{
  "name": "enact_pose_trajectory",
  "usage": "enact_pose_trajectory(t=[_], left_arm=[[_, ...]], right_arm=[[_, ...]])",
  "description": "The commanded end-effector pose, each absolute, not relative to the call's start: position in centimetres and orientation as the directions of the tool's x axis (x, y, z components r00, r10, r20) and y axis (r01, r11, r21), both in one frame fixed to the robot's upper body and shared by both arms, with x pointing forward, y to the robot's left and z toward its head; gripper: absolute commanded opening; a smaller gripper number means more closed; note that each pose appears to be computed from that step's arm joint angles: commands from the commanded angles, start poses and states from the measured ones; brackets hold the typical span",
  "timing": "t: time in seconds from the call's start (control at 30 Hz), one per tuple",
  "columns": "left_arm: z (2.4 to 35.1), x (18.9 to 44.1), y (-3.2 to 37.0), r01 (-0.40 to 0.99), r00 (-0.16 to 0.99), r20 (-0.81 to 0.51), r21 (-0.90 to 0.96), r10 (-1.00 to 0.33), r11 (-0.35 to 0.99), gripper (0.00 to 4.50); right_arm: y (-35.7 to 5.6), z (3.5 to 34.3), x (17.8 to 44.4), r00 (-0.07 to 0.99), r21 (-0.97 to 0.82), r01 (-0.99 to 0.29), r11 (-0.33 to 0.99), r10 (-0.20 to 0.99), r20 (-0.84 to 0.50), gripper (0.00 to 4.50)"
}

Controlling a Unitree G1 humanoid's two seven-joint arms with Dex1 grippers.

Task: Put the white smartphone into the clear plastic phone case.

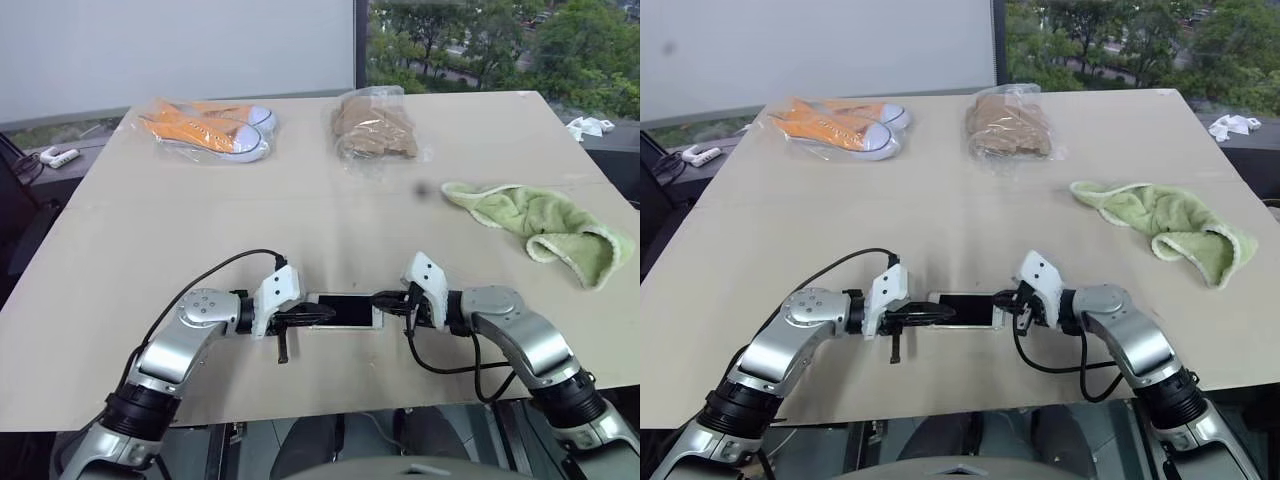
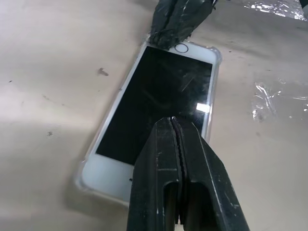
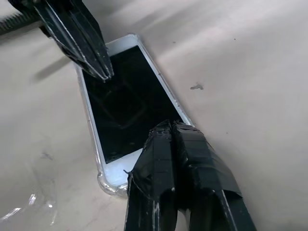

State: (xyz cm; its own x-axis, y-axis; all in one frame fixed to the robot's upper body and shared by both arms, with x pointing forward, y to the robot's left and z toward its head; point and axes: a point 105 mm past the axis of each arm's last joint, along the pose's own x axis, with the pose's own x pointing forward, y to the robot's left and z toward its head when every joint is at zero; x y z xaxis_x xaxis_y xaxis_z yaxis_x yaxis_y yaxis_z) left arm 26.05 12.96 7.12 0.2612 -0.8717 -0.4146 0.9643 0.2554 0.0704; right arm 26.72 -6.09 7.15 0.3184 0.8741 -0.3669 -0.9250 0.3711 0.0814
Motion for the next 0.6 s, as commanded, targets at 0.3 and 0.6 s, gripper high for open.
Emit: enact_pose_trajectory(t=[0.3, 0.6], left_arm=[[10.3, 26.3, 13.9, 0.931, 0.363, -0.303, 0.076, -0.881, 0.357, 0.0], [9.8, 24.2, 20.8, 0.816, 0.556, -0.4, 0.098, -0.729, 0.569, 0.0]], right_arm=[[-9.0, 12.4, 26.1, 0.33, 0.073, -0.937, 0.341, 0.935, -0.131, 3.62], [-15.7, 12.0, 25.0, 0.451, -0.009, -0.889, 0.458, 0.871, -0.195, 4.46]])
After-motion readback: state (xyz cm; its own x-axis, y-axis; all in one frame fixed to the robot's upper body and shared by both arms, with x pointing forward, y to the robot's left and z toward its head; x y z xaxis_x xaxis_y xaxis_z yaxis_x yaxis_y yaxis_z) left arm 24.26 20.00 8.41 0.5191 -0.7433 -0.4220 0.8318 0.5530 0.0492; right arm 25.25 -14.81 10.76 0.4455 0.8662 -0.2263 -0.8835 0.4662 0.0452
